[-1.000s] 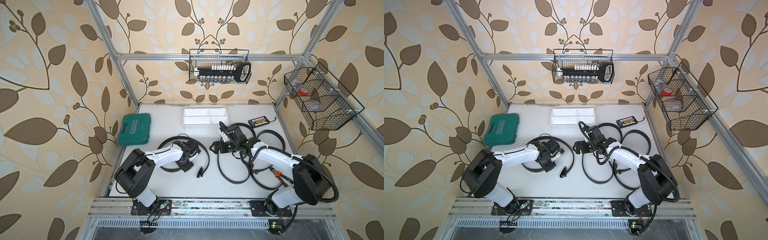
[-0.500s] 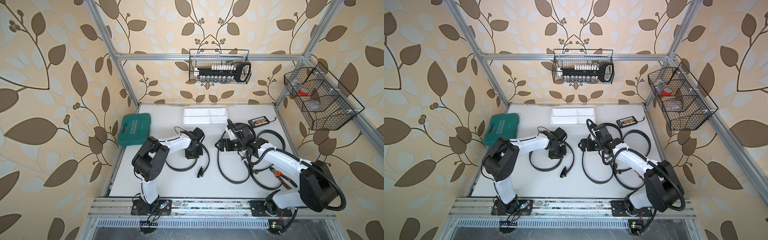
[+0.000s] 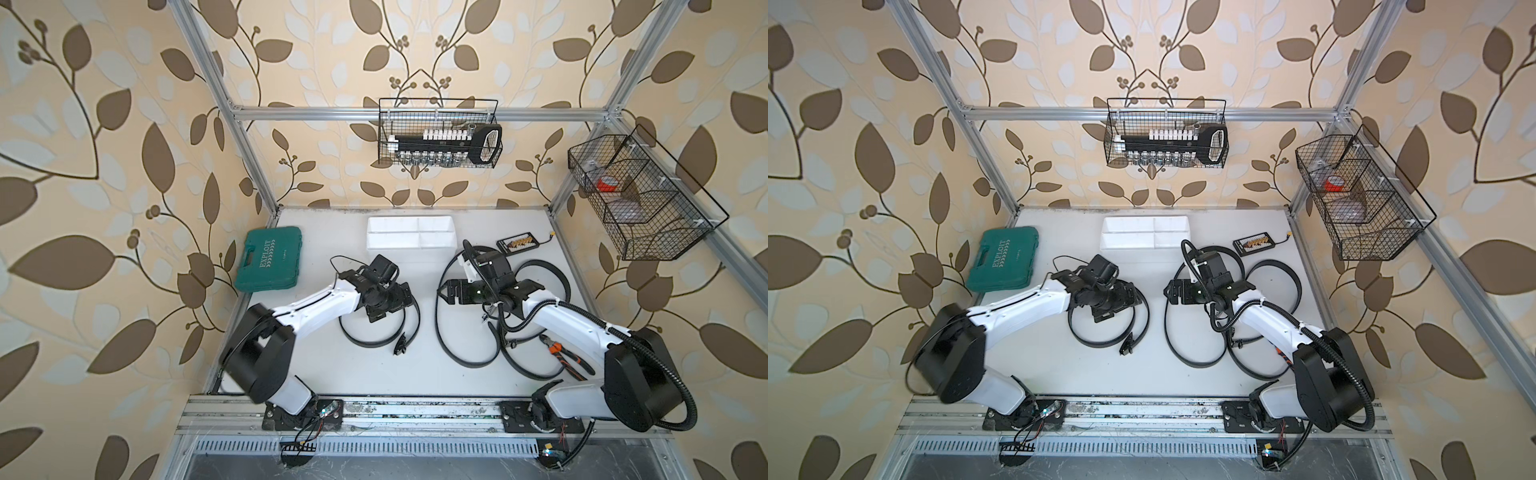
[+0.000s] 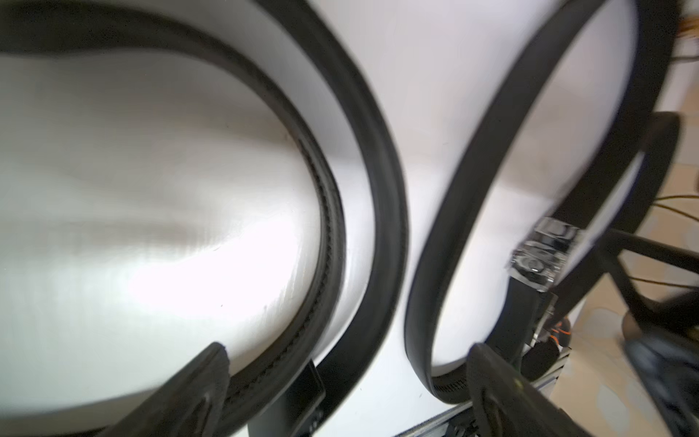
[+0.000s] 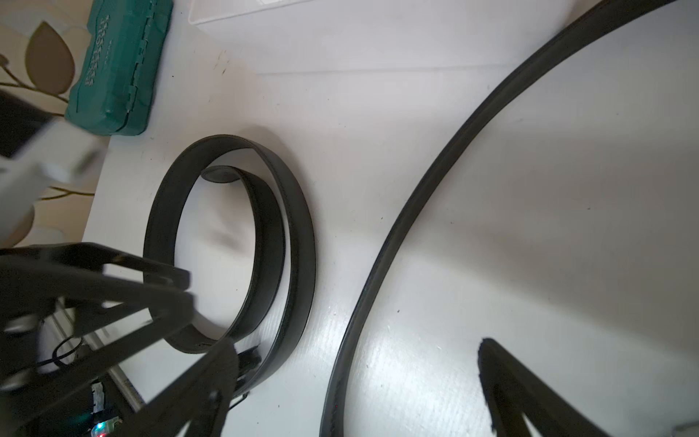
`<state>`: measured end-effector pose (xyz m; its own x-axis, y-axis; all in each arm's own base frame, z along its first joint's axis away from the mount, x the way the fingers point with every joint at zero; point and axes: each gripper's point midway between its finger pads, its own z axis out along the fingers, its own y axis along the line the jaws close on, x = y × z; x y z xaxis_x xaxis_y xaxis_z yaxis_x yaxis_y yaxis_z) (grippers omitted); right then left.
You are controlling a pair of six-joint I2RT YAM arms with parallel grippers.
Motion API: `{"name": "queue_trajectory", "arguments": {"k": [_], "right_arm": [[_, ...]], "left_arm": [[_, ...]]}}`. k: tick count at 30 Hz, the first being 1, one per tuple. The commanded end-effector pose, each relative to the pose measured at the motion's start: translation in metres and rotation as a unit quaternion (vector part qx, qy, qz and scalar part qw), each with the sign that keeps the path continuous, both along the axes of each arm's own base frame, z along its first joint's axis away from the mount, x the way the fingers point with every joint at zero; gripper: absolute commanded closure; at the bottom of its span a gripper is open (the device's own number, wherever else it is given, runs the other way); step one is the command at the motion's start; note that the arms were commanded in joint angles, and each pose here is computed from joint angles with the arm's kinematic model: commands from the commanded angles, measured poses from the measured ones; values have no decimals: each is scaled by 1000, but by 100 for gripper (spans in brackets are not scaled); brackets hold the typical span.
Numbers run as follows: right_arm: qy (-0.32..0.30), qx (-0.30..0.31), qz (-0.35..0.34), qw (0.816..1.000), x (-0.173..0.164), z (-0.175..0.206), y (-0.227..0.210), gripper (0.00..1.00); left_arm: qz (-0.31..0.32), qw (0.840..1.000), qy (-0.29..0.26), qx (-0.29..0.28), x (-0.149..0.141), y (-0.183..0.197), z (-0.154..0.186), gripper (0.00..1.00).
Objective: Place the belts into the storage roll
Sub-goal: Roll the belt at the center of the board.
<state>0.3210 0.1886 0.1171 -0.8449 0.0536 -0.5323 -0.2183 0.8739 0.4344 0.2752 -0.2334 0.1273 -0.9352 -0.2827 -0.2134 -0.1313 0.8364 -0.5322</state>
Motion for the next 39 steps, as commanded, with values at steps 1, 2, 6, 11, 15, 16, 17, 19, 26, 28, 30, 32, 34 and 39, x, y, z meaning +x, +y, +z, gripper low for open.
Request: {"name": "queue_trajectory", "arguments": {"k": [1,2,6,11,15,16,17,19,26,28,30,32,34,39], "right_arm": [[-10,12,4,1000,-2,8,-7,1],[-11,16,2,1000,-2,10,-9,1],[-19,26,-16,999,-5,17,-22,1],[-27,43,-35,998,-13,23,-35,1],[-24,53,-38,998,-20,21,-39,1],[-24,57,-39,997,-21,21,-39,1],[-22,61,-39,997,-23,19,-39,1],[-22,68,-39,997,-25,17,-39,1],[-14,91,-44,995,-28,2,-45,1],[-10,99,-45,994,-26,-2,-47,1],[-6,104,-44,994,-26,-5,-48,1],[-4,111,-43,993,-25,-7,-48,1],[-2,113,-41,993,-26,-9,-47,1],[1,119,-44,992,-24,-12,-48,1]], "left_arm": [[-48,985,-154,65,7,29,53,1],[-71,977,-185,74,9,30,62,1],[-248,903,-320,145,18,15,81,1],[-446,738,-422,280,28,10,63,1],[-539,630,-436,349,43,11,30,7],[-570,612,-419,353,42,11,17,11],[-594,600,-402,355,42,10,8,15],[-629,581,-377,352,44,8,-10,21],[-667,558,-338,359,57,5,-47,31],[-674,558,-327,356,59,3,-55,35],[-670,561,-333,354,62,-1,-58,35],[-671,560,-337,351,63,-3,-59,35],[-677,560,-329,346,62,-4,-63,36],[-699,557,-308,327,53,-6,-78,44]]}}
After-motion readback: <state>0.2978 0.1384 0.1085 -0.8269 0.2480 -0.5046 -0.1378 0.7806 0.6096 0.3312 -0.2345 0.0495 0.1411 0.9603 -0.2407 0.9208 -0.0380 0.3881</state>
